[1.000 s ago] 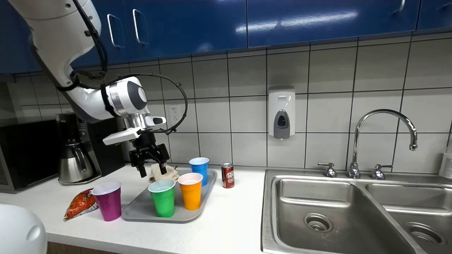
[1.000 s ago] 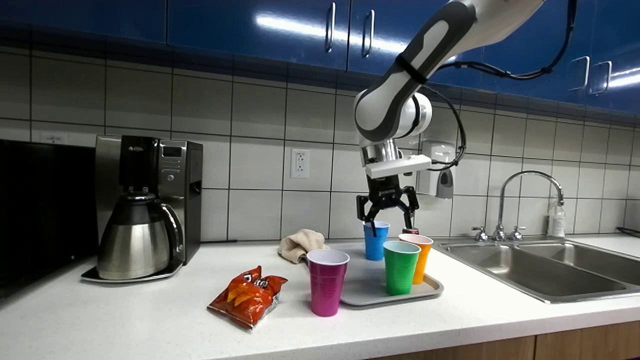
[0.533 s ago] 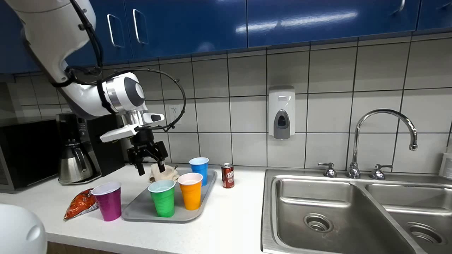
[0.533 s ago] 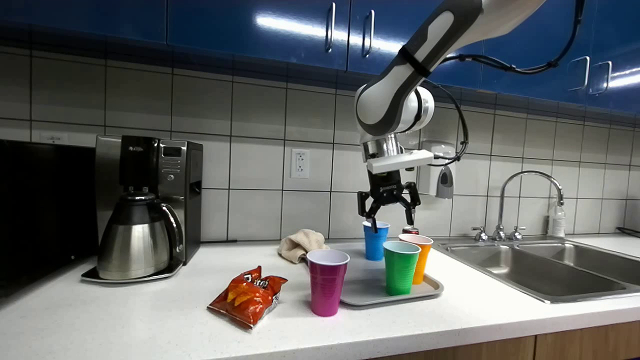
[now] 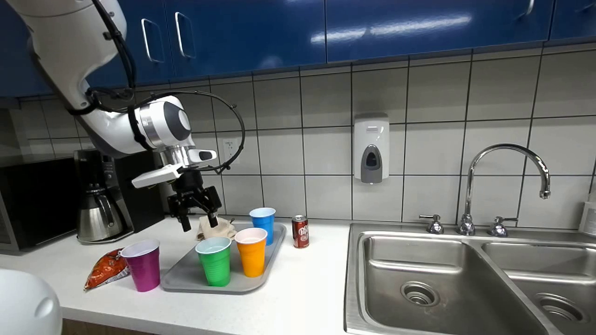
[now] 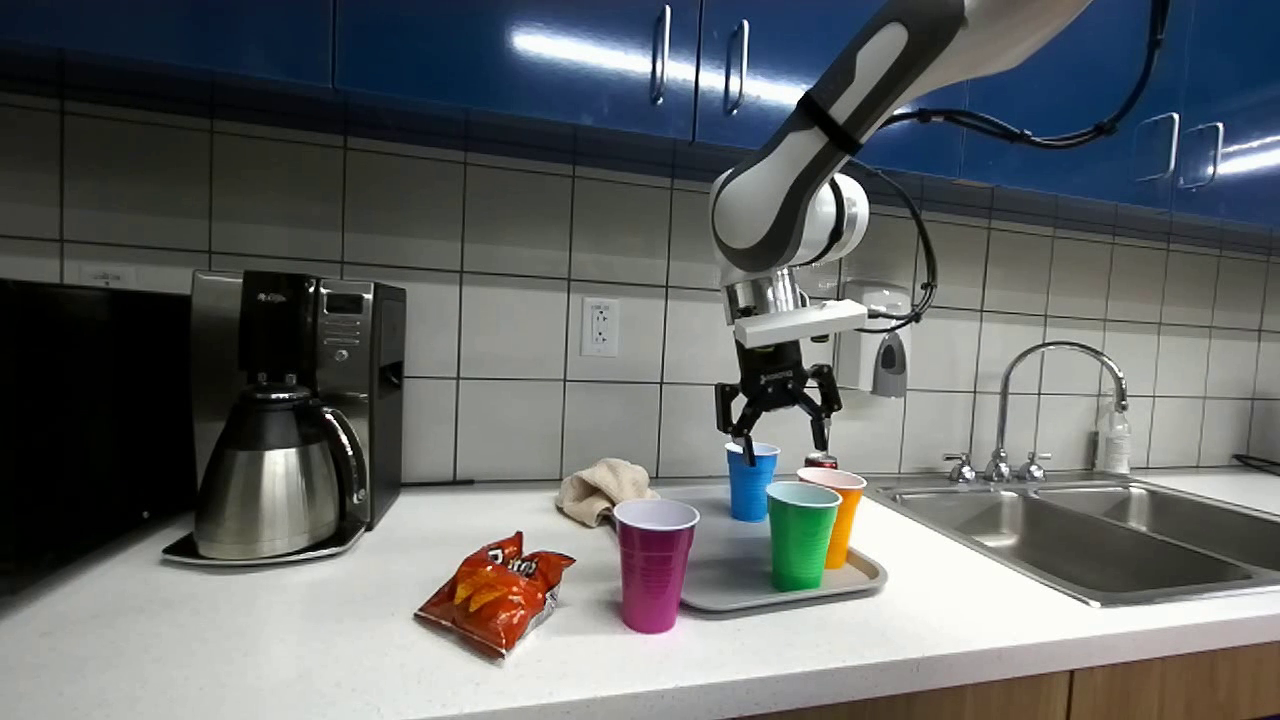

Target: Put the green, maroon and yellow cups on the tray

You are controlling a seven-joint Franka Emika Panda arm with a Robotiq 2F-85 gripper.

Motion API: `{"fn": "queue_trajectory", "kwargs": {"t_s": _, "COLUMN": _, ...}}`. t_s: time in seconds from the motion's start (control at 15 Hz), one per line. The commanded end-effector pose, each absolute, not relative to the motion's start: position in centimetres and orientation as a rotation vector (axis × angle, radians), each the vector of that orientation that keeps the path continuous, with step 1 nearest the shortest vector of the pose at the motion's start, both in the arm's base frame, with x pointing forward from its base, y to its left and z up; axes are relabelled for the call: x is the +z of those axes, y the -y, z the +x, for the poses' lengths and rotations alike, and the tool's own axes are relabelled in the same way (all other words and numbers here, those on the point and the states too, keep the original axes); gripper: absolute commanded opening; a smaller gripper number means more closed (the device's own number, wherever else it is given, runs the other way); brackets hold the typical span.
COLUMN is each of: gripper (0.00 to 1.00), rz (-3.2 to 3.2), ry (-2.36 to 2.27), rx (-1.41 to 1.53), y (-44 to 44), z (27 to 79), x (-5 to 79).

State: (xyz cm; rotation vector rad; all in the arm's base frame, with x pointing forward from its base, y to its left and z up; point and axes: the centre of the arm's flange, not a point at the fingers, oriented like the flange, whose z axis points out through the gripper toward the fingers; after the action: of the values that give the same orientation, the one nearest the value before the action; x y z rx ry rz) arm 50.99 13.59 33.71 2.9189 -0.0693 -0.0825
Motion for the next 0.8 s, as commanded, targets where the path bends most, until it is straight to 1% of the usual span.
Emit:
{"fn": "queue_trajectory", "kwargs": {"t_s": 0.0, "gripper": 1.00, "rz": 2.919, "ry": 0.069, "rx": -0.083, "y": -13.59, "z": 50.99, "x": 33.71}}
{"fn": "queue_trajectory", "kwargs": {"t_s": 0.73, "gripper": 1.00, "rz": 2.919, "ry": 0.069, "rx": -0.076, "y": -13.81, "z": 51.15, "x": 33.86}}
